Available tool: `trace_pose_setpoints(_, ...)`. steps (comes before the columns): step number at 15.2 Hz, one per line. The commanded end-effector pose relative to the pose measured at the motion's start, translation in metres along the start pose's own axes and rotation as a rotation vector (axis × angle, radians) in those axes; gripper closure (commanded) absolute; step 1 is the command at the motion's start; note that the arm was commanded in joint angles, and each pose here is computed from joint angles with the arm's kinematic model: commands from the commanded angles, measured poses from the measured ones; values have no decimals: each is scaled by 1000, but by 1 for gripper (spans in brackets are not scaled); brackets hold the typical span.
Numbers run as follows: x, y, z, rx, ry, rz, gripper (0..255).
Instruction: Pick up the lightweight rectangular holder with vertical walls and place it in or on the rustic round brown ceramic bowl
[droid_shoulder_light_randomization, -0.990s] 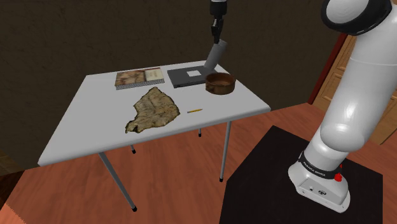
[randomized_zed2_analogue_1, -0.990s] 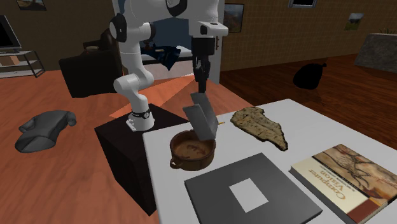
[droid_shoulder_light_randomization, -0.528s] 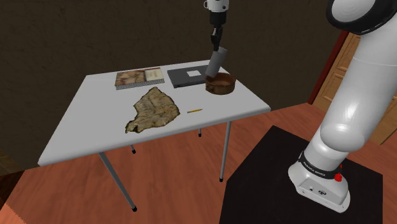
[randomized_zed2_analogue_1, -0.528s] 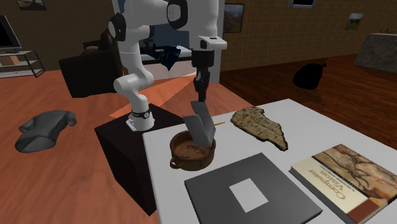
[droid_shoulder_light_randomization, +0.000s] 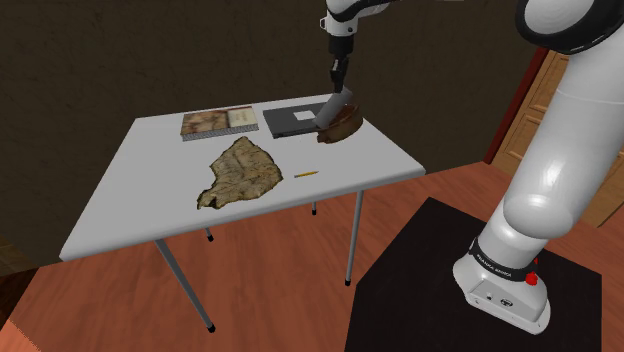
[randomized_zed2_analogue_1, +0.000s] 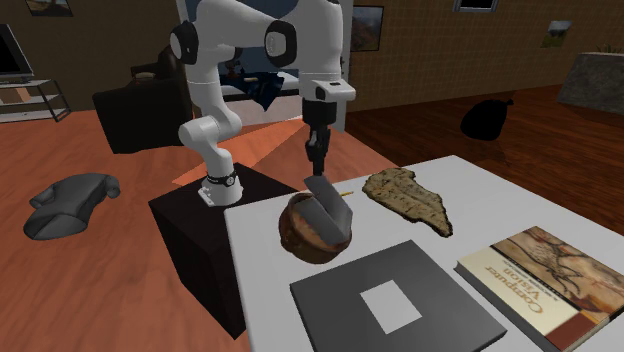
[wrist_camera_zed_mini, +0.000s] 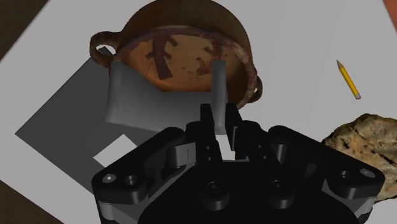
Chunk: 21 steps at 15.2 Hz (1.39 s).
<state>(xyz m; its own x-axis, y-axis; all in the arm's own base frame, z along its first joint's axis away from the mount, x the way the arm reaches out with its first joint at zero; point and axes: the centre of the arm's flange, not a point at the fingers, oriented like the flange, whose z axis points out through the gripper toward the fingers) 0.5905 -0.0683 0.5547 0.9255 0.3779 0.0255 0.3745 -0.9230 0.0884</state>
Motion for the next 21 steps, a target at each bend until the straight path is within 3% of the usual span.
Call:
trace_pose_setpoints(1,-1,0,8,1,-2,0,255)
trace_pose_setpoints(8,-1,0,8,1,-2,0,255)
trace_pose_setpoints(9,-1,0,8,1,-2,0,0)
trace_pose_setpoints(14,-1,0,8,1,-2,0,0)
trace_pose_setpoints(18,-1,0,-42,1,-2,0,0)
trace_pose_setpoints(21,-1,0,-42,1,-2,0,0)
